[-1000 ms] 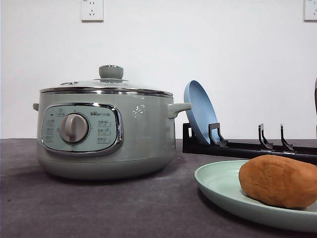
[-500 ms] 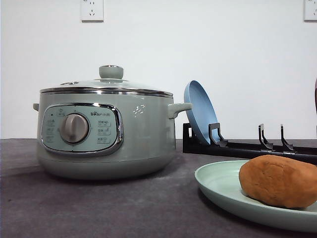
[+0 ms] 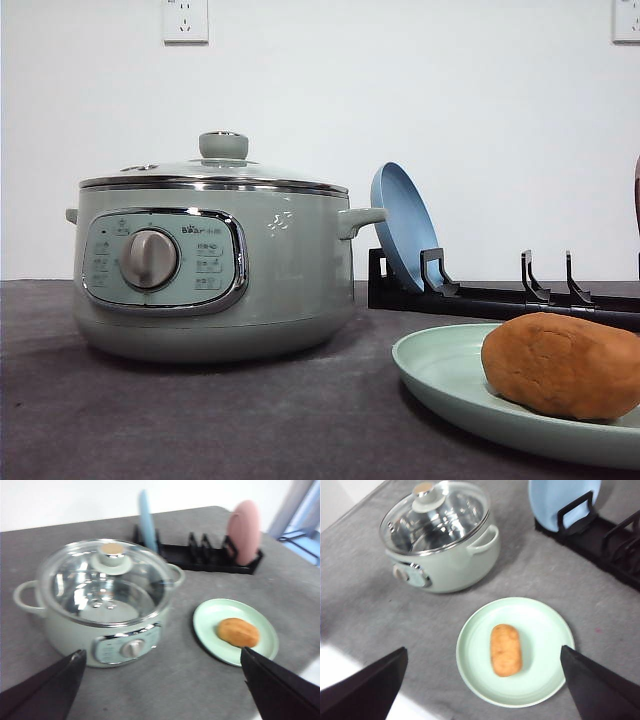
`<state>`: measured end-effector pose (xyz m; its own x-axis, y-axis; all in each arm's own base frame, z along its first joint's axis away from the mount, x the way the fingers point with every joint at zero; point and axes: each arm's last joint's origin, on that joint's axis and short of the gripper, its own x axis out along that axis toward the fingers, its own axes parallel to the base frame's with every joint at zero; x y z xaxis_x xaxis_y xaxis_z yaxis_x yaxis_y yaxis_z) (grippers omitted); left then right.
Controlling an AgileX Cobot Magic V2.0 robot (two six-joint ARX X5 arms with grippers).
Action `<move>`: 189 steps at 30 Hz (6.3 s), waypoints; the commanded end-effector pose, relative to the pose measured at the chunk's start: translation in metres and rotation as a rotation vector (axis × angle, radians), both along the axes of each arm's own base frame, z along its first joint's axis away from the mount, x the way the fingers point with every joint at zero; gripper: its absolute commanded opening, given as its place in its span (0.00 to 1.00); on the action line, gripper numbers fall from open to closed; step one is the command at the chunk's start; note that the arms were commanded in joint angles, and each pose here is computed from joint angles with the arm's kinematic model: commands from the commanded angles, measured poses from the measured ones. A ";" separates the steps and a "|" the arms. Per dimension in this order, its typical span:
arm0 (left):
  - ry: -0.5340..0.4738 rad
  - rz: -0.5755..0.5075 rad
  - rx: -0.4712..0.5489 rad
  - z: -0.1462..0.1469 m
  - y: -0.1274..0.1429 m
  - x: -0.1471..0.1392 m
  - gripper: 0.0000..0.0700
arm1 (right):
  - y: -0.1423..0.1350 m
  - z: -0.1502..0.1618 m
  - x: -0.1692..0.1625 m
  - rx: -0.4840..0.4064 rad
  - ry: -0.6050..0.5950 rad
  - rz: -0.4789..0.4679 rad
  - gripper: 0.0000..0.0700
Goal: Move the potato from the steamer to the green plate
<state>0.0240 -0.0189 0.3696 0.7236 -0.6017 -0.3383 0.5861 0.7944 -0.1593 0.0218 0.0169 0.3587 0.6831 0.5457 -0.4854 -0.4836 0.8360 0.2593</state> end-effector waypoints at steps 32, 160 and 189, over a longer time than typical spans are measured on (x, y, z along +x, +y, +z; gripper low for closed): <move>-0.022 -0.037 0.003 0.002 -0.002 0.001 0.00 | 0.002 0.007 0.001 0.038 -0.054 0.054 0.02; -0.214 0.626 0.091 -0.220 0.019 0.072 0.00 | -0.016 -0.206 0.074 -0.159 -0.453 -0.493 0.02; -0.215 0.626 0.091 -0.220 0.019 0.072 0.00 | -0.017 -0.207 0.074 -0.163 -0.446 -0.501 0.02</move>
<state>0.0948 0.0000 0.1569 0.9883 -0.0199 -0.1514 0.0203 0.9998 0.0011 0.0958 0.0004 0.1530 0.9869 0.0605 -0.1494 -0.0638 0.9978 -0.0175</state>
